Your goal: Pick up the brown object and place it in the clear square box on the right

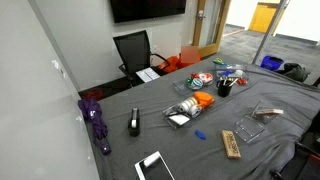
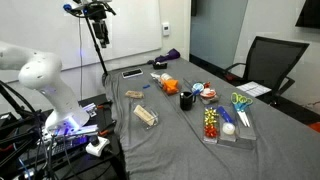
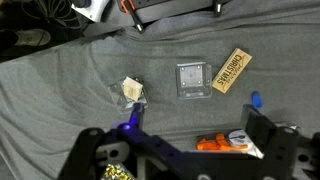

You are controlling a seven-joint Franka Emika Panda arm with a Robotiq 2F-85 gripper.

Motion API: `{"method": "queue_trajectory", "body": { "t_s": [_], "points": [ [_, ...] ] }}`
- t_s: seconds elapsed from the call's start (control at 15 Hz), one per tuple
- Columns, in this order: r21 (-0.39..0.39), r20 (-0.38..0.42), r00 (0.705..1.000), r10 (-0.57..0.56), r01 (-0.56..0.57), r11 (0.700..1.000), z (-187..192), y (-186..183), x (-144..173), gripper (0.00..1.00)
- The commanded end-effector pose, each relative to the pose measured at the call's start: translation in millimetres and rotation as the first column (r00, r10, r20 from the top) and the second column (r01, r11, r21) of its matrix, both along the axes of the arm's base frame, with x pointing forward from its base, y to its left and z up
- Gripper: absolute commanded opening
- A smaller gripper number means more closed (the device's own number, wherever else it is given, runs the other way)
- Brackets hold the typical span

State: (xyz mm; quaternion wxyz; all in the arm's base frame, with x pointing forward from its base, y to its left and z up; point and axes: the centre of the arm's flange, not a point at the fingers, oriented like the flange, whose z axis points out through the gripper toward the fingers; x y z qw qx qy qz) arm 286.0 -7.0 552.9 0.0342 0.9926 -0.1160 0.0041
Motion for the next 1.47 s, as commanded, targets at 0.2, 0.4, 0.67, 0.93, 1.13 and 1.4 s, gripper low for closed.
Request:
{"method": "queue_trajectory", "body": {
  "t_s": [0.2, 0.4, 0.67, 0.93, 1.13, 1.4],
  "points": [
    [0.0, 0.0, 1.0, 0.0, 0.0, 1.0, 0.0, 0.0, 0.0, 1.0],
    [0.0, 0.0, 1.0, 0.0, 0.0, 1.0, 0.0, 0.0, 0.0, 1.0],
    [0.0, 0.0, 1.0, 0.0, 0.0, 1.0, 0.0, 0.0, 0.0, 1.0],
    [0.005, -0.013, 0.998, -0.067, 0.067, 0.998, -7.9, 6.5, 3.9, 1.0],
    [0.021, -0.022, 0.991, -0.132, 0.133, 0.991, -16.1, 11.5, 8.8, 1.0],
    [0.092, -0.053, 0.971, -0.235, 0.239, 0.967, -32.8, 21.6, 13.1, 1.0]
  ]
}}
